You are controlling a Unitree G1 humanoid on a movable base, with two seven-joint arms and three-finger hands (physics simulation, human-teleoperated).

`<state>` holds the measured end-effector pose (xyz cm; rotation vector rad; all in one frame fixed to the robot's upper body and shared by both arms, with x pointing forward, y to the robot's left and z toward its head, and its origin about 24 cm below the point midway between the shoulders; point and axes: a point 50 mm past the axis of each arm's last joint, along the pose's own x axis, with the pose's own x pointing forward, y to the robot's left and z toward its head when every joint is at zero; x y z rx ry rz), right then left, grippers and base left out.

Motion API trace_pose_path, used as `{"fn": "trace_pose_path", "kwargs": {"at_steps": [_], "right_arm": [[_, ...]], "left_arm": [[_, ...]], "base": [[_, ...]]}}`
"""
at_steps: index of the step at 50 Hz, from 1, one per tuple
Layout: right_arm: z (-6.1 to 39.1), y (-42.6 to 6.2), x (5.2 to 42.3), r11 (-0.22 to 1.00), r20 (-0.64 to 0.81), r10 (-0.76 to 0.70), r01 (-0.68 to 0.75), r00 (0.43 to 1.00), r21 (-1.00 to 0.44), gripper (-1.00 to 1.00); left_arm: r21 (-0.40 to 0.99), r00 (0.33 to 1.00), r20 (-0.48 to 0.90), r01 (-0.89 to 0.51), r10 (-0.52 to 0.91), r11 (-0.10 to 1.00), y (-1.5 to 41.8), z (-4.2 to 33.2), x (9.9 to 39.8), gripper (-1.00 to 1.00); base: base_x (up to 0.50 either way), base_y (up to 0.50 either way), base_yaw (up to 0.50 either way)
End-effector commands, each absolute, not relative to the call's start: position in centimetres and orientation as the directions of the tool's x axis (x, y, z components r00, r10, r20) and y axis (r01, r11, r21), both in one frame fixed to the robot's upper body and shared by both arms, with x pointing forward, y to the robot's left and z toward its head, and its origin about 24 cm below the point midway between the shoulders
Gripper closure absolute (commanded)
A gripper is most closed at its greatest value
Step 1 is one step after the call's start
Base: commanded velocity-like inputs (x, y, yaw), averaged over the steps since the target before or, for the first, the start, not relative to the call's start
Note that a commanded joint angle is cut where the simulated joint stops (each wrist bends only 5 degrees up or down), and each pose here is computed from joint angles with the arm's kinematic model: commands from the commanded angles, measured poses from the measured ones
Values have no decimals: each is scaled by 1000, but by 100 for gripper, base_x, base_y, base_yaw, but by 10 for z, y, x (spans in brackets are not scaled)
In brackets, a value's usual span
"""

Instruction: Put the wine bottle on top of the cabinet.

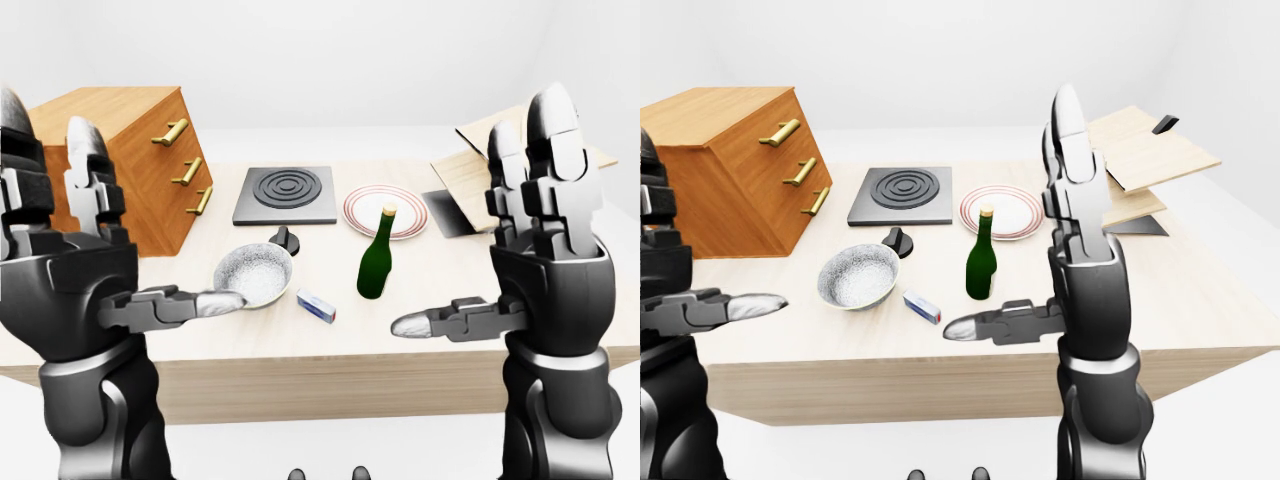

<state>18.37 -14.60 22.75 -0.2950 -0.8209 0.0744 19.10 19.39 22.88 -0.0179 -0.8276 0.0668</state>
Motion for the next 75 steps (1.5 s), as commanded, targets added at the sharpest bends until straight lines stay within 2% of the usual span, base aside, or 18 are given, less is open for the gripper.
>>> {"fn": "trace_pose_path", "kwargs": {"at_steps": [1,3,6,10,14,25,33,65,70,72,75], "right_arm": [[268,-139,154,896,828,280,179,486,-408,-100],[269,-137,155,868,815,298,213,498,-448,-100],[272,-136,159,801,772,313,284,553,-528,-100],[272,-135,165,712,688,287,332,666,-619,-100],[275,-139,167,701,697,201,396,688,-593,-100],[281,-149,167,665,713,99,488,694,-566,-100],[277,-150,167,692,707,107,459,699,-558,-100],[281,-151,167,689,724,85,485,685,-539,-100],[278,-151,168,701,711,74,470,700,-536,-100],[274,-149,168,678,686,73,468,724,-566,-100],[275,-149,168,675,689,62,478,722,-562,-100]], "left_arm": [[-79,346,935,-7,77,997,198,287,144,-100],[-95,303,949,10,87,995,200,293,137,-100],[-145,251,960,66,125,987,208,302,130,-100],[-194,255,954,118,159,974,212,308,128,-100],[-226,289,941,146,177,963,216,310,130,-100],[-274,350,916,185,197,944,219,314,133,-100],[-280,366,910,192,196,941,219,315,134,-100],[-284,371,907,186,201,940,223,318,133,-100],[-289,374,905,189,203,938,224,319,132,-100],[-287,376,905,190,201,939,223,318,131,-100],[-286,380,903,189,198,939,223,317,132,-100]], "base": [[0,0,0],[0,0,0],[0,0,0],[0,0,0],[0,0,0],[0,0,0],[30,0,0],[47,0,0],[0,0,0],[0,46,0],[0,50,0]]}}
